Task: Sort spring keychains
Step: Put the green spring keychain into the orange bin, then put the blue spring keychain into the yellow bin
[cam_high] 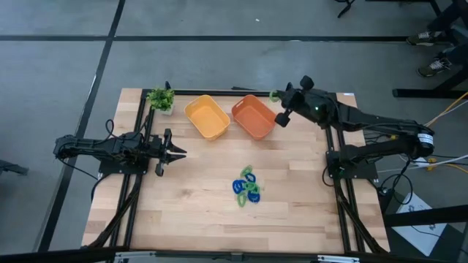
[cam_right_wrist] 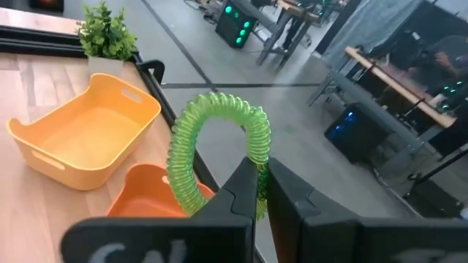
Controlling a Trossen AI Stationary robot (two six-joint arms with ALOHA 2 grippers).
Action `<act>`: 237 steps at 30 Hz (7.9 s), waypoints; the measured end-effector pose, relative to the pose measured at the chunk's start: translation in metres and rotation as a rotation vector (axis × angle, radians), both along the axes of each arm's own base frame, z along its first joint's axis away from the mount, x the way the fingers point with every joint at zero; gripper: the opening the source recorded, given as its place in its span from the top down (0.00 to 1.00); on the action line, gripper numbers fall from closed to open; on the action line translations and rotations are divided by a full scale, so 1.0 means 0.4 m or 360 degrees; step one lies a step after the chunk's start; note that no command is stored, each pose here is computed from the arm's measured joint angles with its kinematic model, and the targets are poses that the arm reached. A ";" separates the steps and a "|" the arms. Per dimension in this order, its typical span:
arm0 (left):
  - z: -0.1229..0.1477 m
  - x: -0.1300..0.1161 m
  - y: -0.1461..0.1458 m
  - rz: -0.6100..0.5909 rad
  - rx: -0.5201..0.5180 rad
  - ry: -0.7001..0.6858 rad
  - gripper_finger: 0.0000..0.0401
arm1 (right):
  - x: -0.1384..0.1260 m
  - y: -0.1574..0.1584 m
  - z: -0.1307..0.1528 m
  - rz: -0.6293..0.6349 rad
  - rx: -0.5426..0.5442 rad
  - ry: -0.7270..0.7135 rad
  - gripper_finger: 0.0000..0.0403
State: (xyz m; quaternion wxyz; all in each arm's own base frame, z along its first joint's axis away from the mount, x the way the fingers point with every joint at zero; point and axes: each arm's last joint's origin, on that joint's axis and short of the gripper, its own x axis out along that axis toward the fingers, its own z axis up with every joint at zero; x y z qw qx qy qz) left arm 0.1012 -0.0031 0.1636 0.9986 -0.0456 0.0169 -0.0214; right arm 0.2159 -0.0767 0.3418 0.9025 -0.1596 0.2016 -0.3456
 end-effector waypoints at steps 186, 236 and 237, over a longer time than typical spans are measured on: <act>0.000 0.000 0.000 0.0000 0.0000 0.0003 0.83 | 0.358 0.358 -0.508 0.1118 0.0739 0.0728 0.57; 0.000 0.000 0.000 0.0000 0.0000 0.0004 0.83 | 0.365 0.344 -0.510 0.1101 0.0782 0.0688 0.97; 0.000 0.000 0.000 0.0000 0.0000 0.0004 0.83 | 0.364 0.344 -0.507 0.1101 0.0782 0.0681 0.97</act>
